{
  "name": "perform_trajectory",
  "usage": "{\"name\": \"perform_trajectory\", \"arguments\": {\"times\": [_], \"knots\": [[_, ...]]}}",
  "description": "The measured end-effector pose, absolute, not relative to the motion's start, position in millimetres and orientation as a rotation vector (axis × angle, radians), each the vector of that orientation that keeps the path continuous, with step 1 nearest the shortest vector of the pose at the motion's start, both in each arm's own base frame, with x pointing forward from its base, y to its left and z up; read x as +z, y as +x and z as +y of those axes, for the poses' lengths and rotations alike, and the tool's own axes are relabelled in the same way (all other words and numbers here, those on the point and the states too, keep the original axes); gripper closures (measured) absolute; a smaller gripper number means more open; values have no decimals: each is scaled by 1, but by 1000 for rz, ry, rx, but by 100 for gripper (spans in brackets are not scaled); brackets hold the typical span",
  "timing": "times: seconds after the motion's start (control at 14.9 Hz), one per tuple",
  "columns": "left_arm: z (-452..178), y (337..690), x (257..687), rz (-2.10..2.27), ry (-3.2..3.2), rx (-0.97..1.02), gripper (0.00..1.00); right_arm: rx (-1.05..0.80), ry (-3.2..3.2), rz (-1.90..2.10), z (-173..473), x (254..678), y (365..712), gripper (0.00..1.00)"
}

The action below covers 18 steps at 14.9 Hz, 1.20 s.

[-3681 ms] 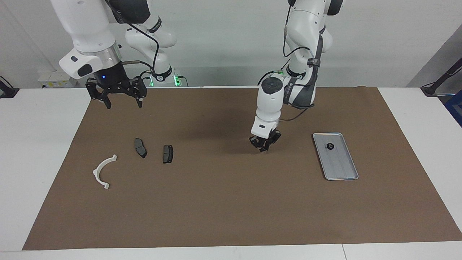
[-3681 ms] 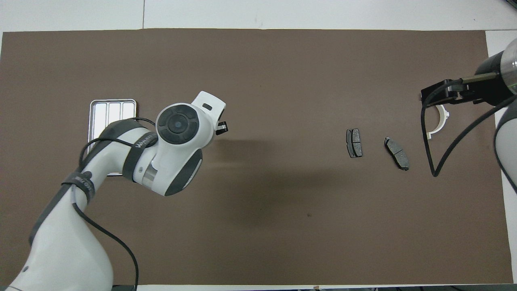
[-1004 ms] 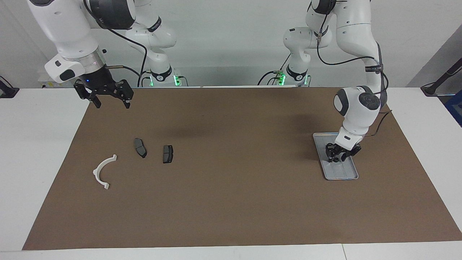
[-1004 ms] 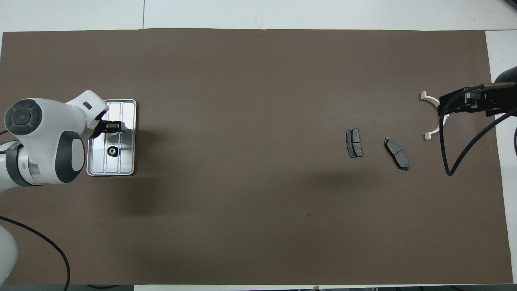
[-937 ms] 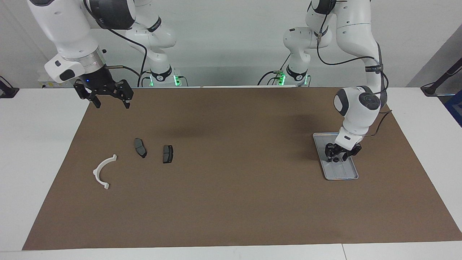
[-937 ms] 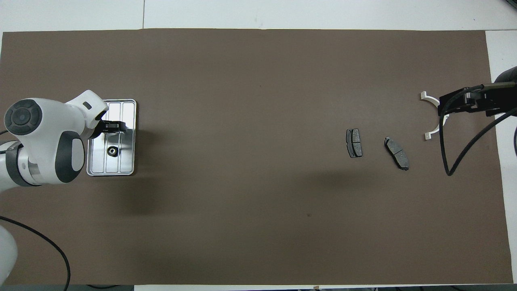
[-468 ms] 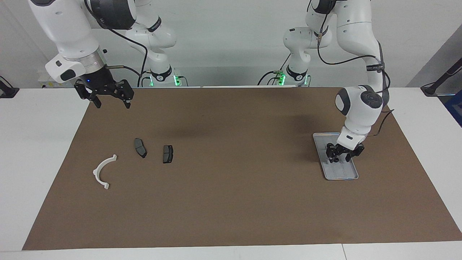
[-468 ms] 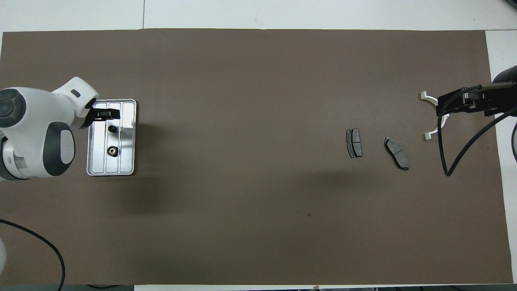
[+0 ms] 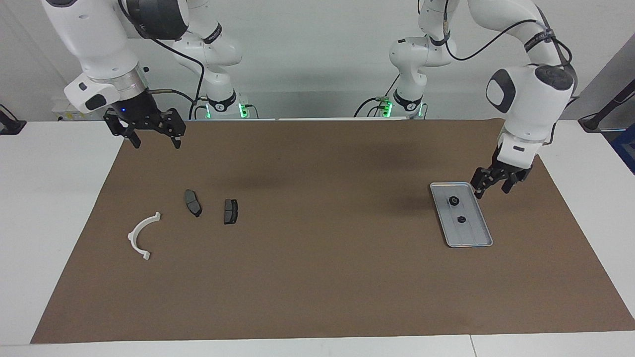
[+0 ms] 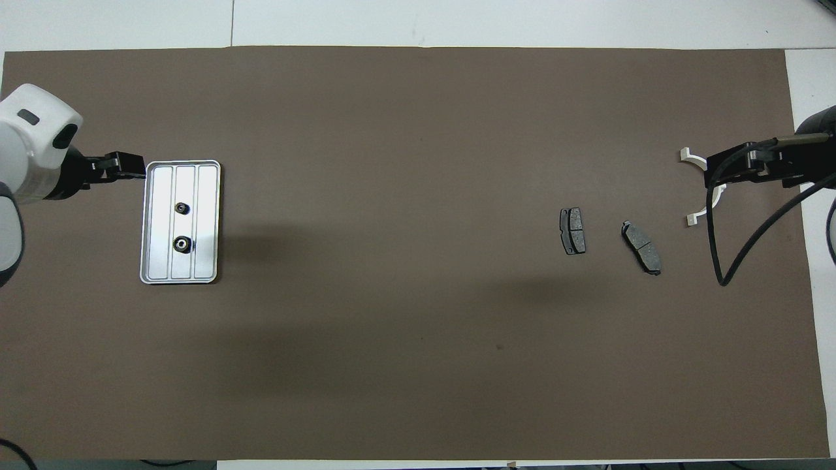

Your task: Pick bearing gear from pile to tray

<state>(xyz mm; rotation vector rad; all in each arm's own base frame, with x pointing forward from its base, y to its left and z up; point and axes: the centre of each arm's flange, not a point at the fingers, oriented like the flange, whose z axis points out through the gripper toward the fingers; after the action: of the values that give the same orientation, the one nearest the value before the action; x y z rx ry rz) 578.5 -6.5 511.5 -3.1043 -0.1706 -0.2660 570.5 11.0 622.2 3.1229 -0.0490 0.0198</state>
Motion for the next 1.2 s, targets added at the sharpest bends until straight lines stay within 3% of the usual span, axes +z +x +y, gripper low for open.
{"name": "perform_trajectory", "arguments": {"times": [0.33, 0.4, 0.54, 1.2], "knots": [[-23, 534, 556, -136, -3117, -80, 10, 21, 3123, -50, 11, 623, 570, 0], [-29, 532, 559, -124, -3120, -42, 10, 21, 3123, -50, 11, 623, 570, 0], [-33, 528, 567, -116, -3124, 11, 0, 21, 3123, -50, 11, 623, 570, 0], [-29, 520, 616, -128, -3124, 27, 0, 21, 3123, -50, 11, 623, 570, 0]]}}
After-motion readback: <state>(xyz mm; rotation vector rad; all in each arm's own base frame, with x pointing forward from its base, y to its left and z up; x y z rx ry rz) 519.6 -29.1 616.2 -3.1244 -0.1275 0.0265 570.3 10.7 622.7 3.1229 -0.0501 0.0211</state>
